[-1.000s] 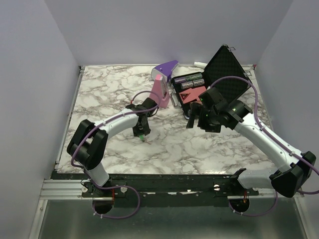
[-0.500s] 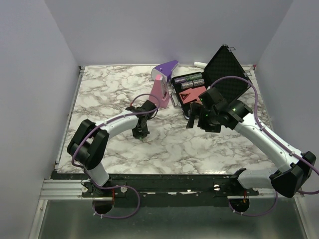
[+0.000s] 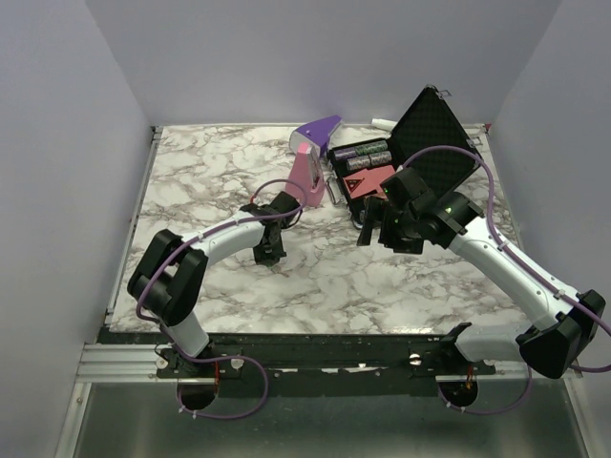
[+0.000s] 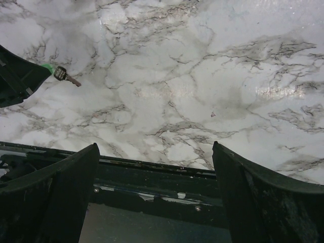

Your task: Remove the keys from the keyring

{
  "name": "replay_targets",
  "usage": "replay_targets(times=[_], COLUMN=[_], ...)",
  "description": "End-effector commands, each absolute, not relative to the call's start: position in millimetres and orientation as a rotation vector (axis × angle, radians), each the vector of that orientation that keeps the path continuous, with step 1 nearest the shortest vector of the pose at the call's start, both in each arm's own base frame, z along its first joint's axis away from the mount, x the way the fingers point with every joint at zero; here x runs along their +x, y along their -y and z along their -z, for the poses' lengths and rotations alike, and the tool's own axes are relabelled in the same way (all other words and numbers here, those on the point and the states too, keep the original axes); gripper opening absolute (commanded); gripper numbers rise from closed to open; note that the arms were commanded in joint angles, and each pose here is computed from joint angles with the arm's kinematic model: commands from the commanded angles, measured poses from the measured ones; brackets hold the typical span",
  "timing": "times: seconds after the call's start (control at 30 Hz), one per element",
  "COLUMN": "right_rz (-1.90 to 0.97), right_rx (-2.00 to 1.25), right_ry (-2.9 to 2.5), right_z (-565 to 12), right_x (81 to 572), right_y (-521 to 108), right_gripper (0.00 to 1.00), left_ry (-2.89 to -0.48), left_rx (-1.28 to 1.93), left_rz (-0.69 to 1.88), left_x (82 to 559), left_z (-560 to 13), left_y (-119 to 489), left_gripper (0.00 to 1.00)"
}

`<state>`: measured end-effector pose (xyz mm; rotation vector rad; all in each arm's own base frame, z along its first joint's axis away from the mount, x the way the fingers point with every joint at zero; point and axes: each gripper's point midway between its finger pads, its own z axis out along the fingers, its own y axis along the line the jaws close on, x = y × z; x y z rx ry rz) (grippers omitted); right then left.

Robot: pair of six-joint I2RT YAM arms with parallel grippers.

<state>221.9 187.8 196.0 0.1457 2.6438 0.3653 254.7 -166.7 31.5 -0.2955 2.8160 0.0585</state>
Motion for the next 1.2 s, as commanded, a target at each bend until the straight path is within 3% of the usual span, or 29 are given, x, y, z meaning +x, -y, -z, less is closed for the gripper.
replay_targets(times=[0.0, 0.37, 0.63, 1.17], right_rz=[-0.386, -0.846, -1.284, -1.668], right_rx=[0.122, 0.047, 0.072, -0.254], right_ry=[-2.625, -2.435, -2.101, -1.469], right_z=[-202, -262, -337, -468], right_x=[221, 223, 215, 186], right_y=[-189, -241, -269, -289], right_gripper=[1.0, 1.0, 1.0, 0.99], left_ry=[-2.785, -2.672, -2.523, -2.283], left_rx=[-0.259, -0.153, -0.171, -0.389], left_rz=[0.053, 0.389, 0.56, 1.011], left_x=[254, 243, 238, 204], left_z=[-55, -134, -227, -374], left_y=[176, 197, 200, 209], left_gripper=[0.0, 0.0, 0.0, 0.0])
